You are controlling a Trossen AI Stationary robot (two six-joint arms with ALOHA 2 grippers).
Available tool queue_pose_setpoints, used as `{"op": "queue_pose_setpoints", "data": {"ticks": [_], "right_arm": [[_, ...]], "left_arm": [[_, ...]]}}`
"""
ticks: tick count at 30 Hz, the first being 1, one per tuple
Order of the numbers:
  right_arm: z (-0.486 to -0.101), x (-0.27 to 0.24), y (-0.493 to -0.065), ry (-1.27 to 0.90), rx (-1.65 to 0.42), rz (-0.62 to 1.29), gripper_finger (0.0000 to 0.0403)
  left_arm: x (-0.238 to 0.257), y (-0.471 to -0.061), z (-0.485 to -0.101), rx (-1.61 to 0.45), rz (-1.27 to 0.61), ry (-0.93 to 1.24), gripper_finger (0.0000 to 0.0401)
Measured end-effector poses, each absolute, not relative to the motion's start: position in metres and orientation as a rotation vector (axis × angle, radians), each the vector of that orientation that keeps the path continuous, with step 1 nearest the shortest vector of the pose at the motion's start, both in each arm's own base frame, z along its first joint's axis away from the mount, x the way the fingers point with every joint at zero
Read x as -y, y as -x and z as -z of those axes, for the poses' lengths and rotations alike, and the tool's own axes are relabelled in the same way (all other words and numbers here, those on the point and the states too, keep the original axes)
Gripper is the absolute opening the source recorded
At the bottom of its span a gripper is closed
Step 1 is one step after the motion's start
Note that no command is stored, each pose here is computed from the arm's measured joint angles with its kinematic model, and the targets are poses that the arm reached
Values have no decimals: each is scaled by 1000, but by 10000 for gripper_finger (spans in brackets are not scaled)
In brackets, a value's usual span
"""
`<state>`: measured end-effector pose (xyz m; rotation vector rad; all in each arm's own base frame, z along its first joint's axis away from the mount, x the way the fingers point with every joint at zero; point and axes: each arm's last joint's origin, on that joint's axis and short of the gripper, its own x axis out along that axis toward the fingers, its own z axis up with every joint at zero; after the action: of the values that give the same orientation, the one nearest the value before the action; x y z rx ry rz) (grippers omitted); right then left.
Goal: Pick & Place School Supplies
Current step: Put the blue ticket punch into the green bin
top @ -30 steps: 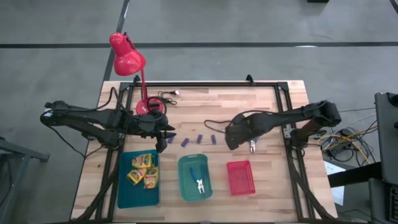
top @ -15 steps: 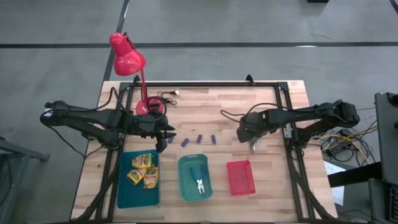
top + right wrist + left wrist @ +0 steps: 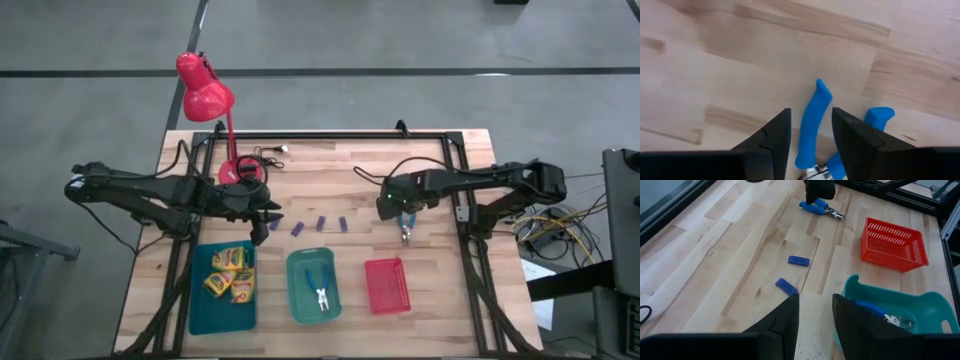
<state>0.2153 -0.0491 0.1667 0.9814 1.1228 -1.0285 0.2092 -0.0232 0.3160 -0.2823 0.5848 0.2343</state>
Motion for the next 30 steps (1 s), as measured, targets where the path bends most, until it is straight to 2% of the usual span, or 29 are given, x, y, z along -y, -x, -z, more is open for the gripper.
{"op": "queue_pose_setpoints", "data": {"ticks": [9,14,22,30], "right_arm": [[-148,50,-222,-999,-1180,1084,174],[-139,51,-226,-989,-1206,1084,170],[-130,52,-229,-977,-1234,1099,131],[-131,52,-230,-982,-1217,1097,61]], "left_arm": [[23,-209,-316,-585,-234,282,122],[23,-209,-316,-585,-234,282,122],[23,-209,-316,-585,-234,282,122],[23,-209,-316,-585,-234,283,122]]}}
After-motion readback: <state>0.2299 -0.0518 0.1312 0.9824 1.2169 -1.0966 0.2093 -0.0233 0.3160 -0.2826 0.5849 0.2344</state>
